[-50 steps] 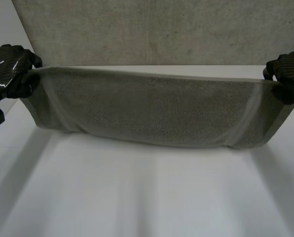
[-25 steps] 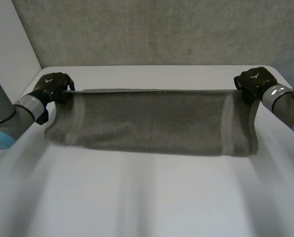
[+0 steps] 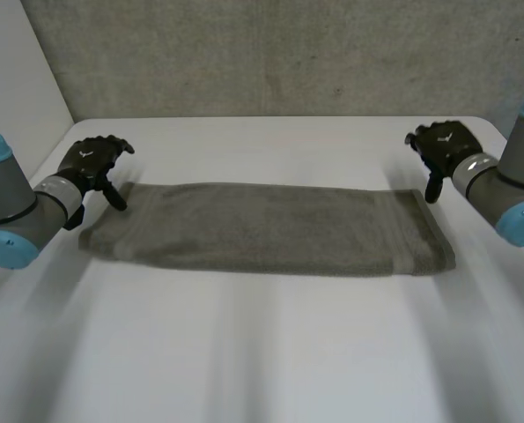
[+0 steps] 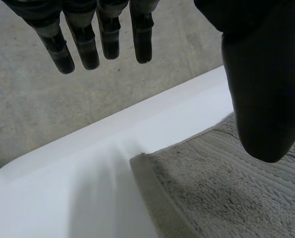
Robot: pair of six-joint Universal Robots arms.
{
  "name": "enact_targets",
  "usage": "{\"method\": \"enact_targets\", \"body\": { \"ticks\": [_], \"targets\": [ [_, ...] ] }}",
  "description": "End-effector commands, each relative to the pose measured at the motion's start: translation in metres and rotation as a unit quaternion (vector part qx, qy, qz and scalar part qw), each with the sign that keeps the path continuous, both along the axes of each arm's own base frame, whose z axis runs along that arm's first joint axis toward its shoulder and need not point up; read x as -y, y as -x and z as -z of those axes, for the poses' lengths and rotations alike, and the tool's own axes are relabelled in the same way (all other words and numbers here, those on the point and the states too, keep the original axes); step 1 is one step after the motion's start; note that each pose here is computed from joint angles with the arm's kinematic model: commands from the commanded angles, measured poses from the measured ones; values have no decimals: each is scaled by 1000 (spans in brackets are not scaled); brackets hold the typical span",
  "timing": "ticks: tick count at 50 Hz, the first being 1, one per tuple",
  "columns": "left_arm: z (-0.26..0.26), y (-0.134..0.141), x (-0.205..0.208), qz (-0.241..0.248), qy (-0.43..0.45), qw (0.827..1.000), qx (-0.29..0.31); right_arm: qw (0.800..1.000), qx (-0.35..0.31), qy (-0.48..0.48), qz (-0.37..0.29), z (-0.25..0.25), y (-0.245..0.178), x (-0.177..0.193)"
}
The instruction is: Fold the towel.
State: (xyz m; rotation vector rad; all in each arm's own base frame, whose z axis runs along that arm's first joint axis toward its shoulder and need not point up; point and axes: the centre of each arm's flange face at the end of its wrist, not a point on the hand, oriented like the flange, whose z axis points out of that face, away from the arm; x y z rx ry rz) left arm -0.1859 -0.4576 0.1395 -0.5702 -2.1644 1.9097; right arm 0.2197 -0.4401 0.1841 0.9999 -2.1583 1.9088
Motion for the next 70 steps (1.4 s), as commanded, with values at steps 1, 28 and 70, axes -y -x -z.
{"method": "enact_targets", "body": {
  "ticks": [1, 28, 70],
  "targets": [
    [-16, -6, -6, -21, -5, 1000, 7, 998, 65, 3, 18, -46, 9, -20],
    [-32, -7, -101, -19, 38, 999, -1, 995, 34, -98, -1, 46, 32, -107],
    [-26, -3, -107, -13, 35, 999, -1, 987, -98, 31, 124, -44, 153, -17]
  ]
}}
